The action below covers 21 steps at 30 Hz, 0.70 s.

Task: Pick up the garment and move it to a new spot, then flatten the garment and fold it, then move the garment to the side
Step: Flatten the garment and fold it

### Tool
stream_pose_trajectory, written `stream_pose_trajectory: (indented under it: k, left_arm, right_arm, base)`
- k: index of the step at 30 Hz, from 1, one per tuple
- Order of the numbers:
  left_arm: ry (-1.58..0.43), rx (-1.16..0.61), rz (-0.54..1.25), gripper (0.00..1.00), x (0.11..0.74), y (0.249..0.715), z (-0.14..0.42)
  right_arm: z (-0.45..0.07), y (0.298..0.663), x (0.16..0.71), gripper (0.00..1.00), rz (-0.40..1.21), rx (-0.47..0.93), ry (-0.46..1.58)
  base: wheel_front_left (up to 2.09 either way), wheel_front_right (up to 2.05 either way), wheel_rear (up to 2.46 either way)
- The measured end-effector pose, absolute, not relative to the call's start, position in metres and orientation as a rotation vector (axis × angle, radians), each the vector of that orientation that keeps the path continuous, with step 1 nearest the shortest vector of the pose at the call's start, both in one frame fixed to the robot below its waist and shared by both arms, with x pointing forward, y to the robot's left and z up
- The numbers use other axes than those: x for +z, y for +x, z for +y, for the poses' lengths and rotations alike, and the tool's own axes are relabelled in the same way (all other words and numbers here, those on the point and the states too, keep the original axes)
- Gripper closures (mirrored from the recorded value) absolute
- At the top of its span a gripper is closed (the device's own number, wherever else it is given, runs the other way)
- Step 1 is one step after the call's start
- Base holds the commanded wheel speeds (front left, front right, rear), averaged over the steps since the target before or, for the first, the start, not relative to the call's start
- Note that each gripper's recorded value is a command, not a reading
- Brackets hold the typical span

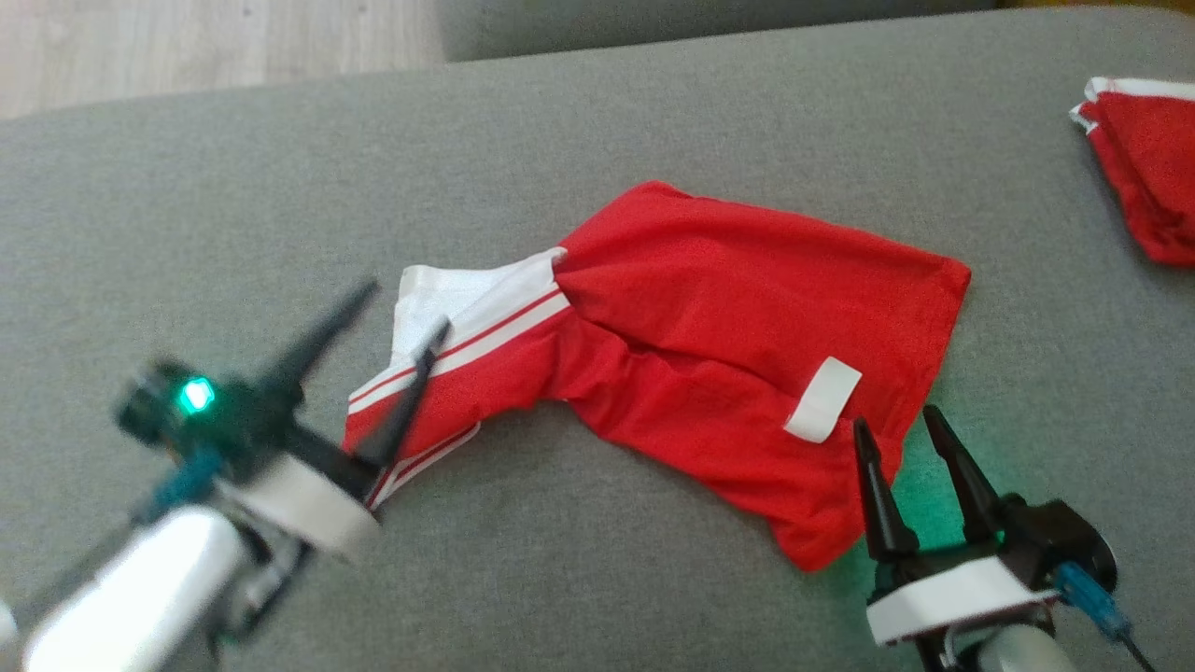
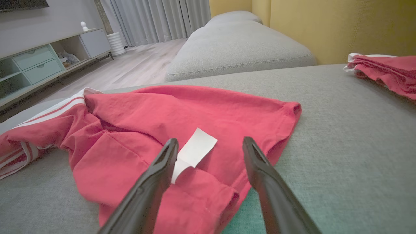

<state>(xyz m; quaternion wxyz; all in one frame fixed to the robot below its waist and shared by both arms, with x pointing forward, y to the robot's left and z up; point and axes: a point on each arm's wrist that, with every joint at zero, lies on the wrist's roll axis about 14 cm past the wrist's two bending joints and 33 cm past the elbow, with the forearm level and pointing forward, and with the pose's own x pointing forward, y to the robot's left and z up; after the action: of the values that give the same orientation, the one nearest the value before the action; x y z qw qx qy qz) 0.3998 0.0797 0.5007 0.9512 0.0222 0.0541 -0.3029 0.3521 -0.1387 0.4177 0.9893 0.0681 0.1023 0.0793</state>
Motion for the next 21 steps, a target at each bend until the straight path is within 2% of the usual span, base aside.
stream_pose_trajectory:
  k: [3,6,9,15,21]
  left_arm:
    - [0.174,-0.602,0.163,0.0,0.498,0.434,0.097]
    - [0.23,-0.618,0.295,0.0,0.474,0.457,0.104]
    - [0.2,-0.603,0.419,0.0,0.447,0.476,0.106]
    - [0.217,-0.581,0.643,0.0,0.392,0.493,0.115]
    - [0.241,-0.608,0.75,0.0,0.361,0.496,0.107]
  right_arm:
    - [-0.137,0.36,0.418,0.0,0.2,0.165,0.134]
    - [-0.14,0.367,0.42,0.0,0.191,0.16,0.126]
    - [-0.145,0.371,0.42,0.0,0.188,0.145,0.121]
    - [-0.165,0.367,0.416,0.0,0.204,0.075,0.135]
    - [-0.185,0.359,0.41,0.0,0.224,0.008,0.141]
  base:
    - [0.0,0.0,0.0]
    - [0.0,0.0,0.0]
    - [0.0,0.0,0.0]
    - [0.0,0.0,0.0]
    - [0.0,0.0,0.0]
